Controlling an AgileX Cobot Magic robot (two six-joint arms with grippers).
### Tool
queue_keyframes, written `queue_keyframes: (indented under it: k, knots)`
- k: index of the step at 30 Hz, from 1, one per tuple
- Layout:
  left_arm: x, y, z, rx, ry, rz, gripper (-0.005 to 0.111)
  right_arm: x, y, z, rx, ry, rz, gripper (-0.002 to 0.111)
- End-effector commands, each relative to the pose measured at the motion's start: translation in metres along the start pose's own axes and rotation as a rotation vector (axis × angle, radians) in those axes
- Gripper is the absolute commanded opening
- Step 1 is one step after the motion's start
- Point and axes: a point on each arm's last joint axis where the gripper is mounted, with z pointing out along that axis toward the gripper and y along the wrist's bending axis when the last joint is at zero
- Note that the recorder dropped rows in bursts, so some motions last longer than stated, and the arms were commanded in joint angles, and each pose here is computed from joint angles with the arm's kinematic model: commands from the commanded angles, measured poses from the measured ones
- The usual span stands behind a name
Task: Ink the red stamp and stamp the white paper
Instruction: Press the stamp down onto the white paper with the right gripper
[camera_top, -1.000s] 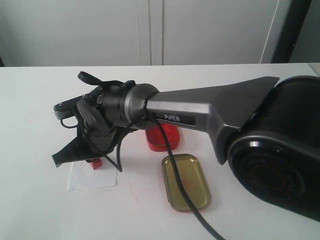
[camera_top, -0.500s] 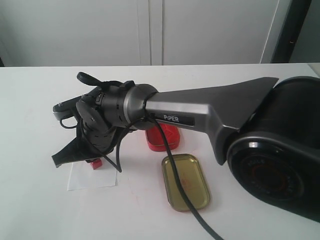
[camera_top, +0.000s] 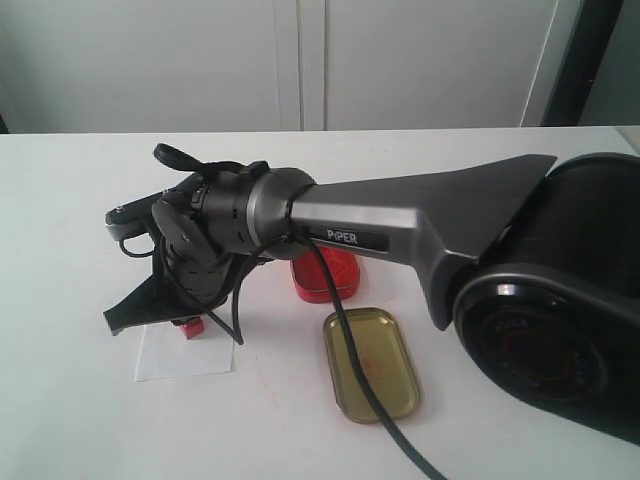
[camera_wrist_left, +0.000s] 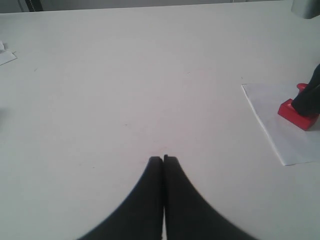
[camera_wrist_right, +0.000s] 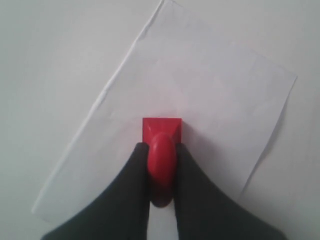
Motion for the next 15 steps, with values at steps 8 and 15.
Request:
queue_keyframes:
  k: [8, 15]
  knots:
    - [0.002, 0.000, 0.000, 0.000, -0.002, -0.005, 0.000, 0.052, -0.010, 0.054, 0.074, 0.297, 0.003, 0.000]
    - [0.002, 0.000, 0.000, 0.000, -0.002, -0.005, 0.000, 0.040, -0.008, 0.039, 0.057, 0.232, 0.004, 0.000]
